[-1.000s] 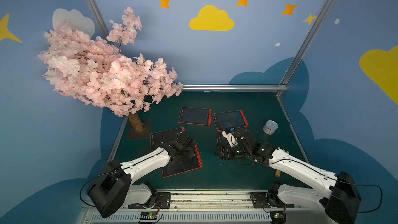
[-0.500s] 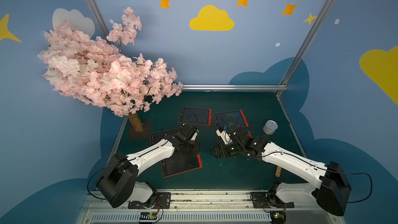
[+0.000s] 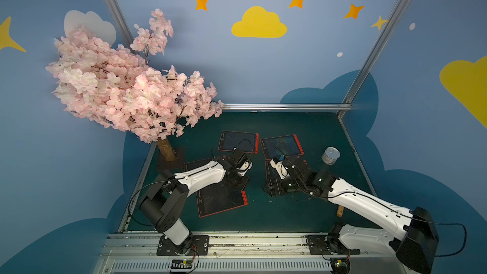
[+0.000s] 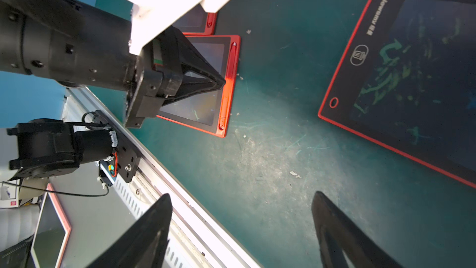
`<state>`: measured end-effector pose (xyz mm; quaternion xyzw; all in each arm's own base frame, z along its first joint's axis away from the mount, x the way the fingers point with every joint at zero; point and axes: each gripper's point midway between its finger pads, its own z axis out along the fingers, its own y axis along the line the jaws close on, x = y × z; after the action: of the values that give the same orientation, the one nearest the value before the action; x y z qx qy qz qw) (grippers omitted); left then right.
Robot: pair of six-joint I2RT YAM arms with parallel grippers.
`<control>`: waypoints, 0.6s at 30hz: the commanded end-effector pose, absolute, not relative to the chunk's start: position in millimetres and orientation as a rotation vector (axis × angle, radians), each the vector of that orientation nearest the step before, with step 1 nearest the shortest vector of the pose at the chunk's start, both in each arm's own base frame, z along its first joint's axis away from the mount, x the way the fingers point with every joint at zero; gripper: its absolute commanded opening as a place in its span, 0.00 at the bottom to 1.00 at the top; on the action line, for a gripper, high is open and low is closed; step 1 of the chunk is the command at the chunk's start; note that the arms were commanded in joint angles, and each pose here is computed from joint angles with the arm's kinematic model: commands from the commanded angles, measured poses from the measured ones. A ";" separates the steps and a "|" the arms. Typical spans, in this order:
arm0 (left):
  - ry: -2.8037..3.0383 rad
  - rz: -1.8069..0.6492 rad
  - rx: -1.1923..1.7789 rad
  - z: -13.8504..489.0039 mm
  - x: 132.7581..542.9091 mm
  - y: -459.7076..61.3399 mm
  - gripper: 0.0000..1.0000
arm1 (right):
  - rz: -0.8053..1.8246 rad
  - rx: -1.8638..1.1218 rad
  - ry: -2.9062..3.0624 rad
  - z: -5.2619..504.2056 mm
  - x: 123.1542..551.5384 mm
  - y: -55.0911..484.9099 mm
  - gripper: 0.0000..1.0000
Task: Place the stylus back onto the writing tablet
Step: Place the stylus on the writing tablet.
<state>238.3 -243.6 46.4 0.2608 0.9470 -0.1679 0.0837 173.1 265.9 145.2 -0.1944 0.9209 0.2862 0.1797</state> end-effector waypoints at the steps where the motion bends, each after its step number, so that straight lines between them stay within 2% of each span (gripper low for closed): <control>1: 2.841 -0.434 0.916 41.6 232.1 -239.8 0.03 | 0.765 -0.534 2.610 142.6 172.5 255.9 0.86; 18: 2.863 -0.201 1.012 23.9 241.9 -230.8 0.03 | 0.761 -0.524 2.586 142.2 169.0 247.4 0.86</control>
<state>242.3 -236.3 27.9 0.3236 0.9403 -0.0859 0.0607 168.2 252.6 142.9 -0.1895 0.9224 0.2779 0.1899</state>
